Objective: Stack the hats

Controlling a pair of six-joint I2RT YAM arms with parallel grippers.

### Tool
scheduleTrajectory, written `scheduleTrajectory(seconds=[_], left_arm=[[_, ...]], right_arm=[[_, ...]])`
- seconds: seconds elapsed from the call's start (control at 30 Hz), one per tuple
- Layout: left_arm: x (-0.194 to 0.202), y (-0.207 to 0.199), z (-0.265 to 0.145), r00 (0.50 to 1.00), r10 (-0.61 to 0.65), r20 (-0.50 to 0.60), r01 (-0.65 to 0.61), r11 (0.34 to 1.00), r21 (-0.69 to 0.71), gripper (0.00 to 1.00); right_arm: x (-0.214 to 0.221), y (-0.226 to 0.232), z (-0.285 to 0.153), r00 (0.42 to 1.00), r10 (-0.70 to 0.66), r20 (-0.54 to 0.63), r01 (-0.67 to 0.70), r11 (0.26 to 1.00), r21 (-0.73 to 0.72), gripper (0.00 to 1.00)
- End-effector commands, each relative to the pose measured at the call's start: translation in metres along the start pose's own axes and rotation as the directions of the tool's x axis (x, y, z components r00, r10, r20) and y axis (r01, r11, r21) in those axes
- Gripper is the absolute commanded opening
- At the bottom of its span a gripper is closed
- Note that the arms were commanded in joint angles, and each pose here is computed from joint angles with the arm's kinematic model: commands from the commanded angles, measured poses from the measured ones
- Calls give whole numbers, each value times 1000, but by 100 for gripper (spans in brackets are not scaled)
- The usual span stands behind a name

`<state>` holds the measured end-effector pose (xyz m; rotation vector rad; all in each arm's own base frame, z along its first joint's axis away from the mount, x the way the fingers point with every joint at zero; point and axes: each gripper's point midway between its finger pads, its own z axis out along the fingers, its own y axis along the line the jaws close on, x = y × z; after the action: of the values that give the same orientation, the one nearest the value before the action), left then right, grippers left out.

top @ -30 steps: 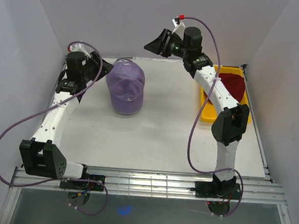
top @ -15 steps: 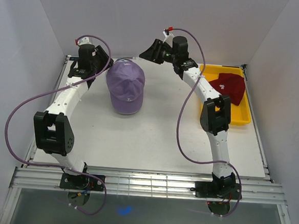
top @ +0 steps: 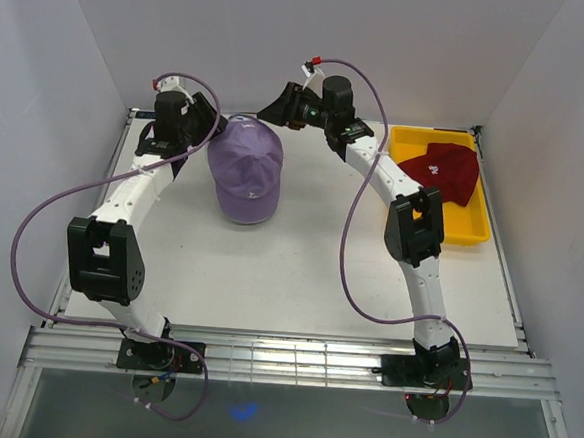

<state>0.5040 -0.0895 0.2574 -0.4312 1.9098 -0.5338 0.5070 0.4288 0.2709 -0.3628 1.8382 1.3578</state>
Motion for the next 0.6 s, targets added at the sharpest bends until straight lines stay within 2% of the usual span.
scheduleTrajectory(seconds=[0.0,0.3,0.47,0.53,0.57], left_arm=[[-11,-19,-15,999,19,31,-22,997,75,60],[4,-11,-6,1000,26,-9,-25,998,64,54],[14,-3,2,999,25,-37,-23,999,40,44],[16,-1,4,999,24,-42,-23,999,34,39],[19,2,6,998,21,-53,-20,1000,23,37]], right_arm=[[-5,2,3,998,-53,18,54,998,-18,59],[16,-7,13,999,-43,-21,43,999,-10,59],[20,-7,17,999,-48,-25,48,999,-7,59],[23,-9,18,999,-45,-30,45,999,-6,56],[25,-10,19,999,-41,-32,41,999,-2,52]])
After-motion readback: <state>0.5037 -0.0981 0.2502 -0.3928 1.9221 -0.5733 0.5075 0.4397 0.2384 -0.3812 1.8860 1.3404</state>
